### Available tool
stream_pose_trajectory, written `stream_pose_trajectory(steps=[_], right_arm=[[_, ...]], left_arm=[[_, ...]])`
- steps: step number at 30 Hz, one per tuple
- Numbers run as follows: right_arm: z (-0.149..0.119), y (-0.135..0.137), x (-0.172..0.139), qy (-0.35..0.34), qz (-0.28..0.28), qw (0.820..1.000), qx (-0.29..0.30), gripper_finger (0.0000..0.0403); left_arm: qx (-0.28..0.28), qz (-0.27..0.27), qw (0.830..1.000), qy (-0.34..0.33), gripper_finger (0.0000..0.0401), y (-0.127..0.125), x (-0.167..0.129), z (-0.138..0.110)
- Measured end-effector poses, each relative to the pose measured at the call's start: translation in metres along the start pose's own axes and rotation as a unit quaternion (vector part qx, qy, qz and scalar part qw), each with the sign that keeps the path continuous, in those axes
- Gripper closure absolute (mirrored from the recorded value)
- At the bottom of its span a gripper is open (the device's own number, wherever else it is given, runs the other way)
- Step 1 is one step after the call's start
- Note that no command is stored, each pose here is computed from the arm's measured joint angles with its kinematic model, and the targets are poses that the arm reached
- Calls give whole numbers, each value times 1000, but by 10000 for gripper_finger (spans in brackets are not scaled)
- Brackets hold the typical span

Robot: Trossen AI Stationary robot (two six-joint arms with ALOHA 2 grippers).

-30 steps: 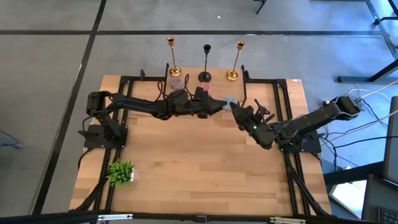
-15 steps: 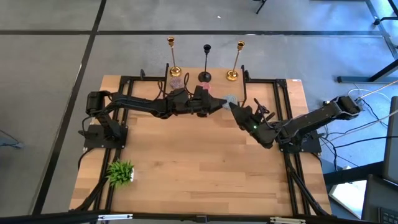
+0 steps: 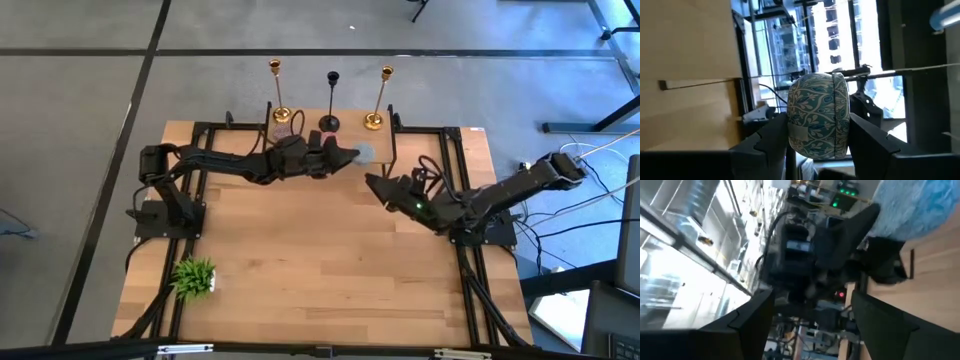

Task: Pick & Place candle stick holders
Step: Put the blue scented candle on the shelf

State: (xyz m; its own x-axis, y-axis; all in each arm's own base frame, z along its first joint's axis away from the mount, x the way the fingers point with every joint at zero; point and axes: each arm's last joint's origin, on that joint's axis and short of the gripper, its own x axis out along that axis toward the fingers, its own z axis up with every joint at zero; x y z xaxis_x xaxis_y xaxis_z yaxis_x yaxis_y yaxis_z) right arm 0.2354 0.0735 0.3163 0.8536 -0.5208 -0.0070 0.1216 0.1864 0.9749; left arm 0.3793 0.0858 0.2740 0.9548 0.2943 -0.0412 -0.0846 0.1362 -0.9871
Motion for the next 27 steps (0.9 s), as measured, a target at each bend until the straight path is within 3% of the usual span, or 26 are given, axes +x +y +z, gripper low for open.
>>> stream_pose_trajectory(steps=[7, 18, 23, 27], right_arm=[[-5, 2, -5, 17, 9, 1000, -5, 135], [-22, 10, -45, 104, 27, 994, -5, 135], [-34, -2, -76, 99, -18, 995, 28, 135], [-33, -21, -96, 23, -42, 997, 58, 135]], left_arm=[[-4, 4, 1000, 2, 231, 2, 2, 3], [-6, 6, 992, 129, 231, -1, 58, -40], [-6, 40, 994, 98, 231, -1, 55, -37], [-6, 50, 999, 20, 231, -9, 41, -34]])
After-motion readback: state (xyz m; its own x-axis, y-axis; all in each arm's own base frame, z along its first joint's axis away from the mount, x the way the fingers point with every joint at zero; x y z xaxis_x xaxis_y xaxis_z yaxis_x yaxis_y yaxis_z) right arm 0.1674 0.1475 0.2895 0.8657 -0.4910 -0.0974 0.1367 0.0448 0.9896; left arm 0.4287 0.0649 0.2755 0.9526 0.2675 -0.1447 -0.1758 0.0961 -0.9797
